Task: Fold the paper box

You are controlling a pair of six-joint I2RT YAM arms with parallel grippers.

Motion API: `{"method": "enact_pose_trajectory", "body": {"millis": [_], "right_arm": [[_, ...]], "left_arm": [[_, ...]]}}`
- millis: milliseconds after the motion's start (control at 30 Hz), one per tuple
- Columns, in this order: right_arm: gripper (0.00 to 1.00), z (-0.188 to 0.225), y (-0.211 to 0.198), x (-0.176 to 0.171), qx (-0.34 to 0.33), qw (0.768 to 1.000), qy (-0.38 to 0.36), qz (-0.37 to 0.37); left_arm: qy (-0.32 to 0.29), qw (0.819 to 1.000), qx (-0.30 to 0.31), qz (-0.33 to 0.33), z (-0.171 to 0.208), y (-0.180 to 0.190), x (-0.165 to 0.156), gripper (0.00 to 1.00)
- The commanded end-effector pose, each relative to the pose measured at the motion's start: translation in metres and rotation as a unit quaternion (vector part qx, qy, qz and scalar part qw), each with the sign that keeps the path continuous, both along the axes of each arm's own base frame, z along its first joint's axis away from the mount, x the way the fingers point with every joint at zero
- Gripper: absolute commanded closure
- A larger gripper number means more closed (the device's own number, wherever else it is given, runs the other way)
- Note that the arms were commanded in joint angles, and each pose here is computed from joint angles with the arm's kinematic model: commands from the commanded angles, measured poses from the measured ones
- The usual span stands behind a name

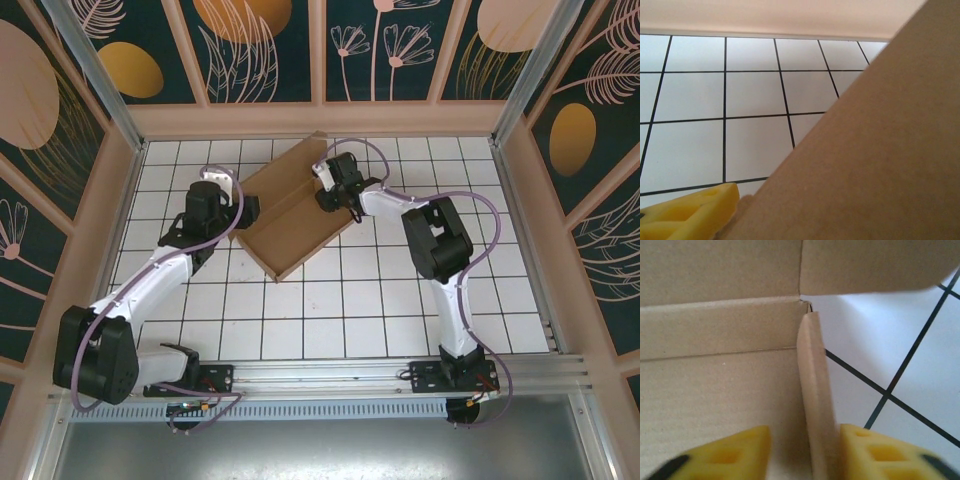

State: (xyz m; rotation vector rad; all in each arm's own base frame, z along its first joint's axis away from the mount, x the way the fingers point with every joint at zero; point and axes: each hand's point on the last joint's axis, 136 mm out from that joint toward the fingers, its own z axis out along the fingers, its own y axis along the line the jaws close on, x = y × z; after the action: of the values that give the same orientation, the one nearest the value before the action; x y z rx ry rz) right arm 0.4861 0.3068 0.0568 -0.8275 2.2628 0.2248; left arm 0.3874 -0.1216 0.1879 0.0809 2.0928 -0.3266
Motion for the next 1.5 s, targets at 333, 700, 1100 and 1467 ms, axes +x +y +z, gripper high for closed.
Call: {"method": "enact_pose_trajectory", "body": {"millis": [333, 700, 1100, 1467], "right_arm": [[0.80, 0.012, -0.046, -0.085, 0.072, 0.994, 0.042, -0.076], [0.55, 0.177, -0.083, -0.117, 0.217, 0.955, -0.203, -0.011], [0.37, 0.174, -0.129, -0.102, 0.124, 0.929, -0.318, 0.145], [0.40, 0.155, -0.142, -0.076, 0.153, 0.913, -0.326, 0.192]], "left_arm": [[-0.021, 0.995, 0.015, -0.098, 0.005, -0.036, 0.031, 0.33], [-0.019, 0.983, 0.026, -0.182, 0.002, -0.061, 0.031, 0.38], [-0.037, 0.979, 0.017, -0.199, 0.005, -0.063, 0.018, 0.40], [-0.038, 0.979, 0.019, -0.200, 0.005, -0.064, 0.020, 0.41]]}}
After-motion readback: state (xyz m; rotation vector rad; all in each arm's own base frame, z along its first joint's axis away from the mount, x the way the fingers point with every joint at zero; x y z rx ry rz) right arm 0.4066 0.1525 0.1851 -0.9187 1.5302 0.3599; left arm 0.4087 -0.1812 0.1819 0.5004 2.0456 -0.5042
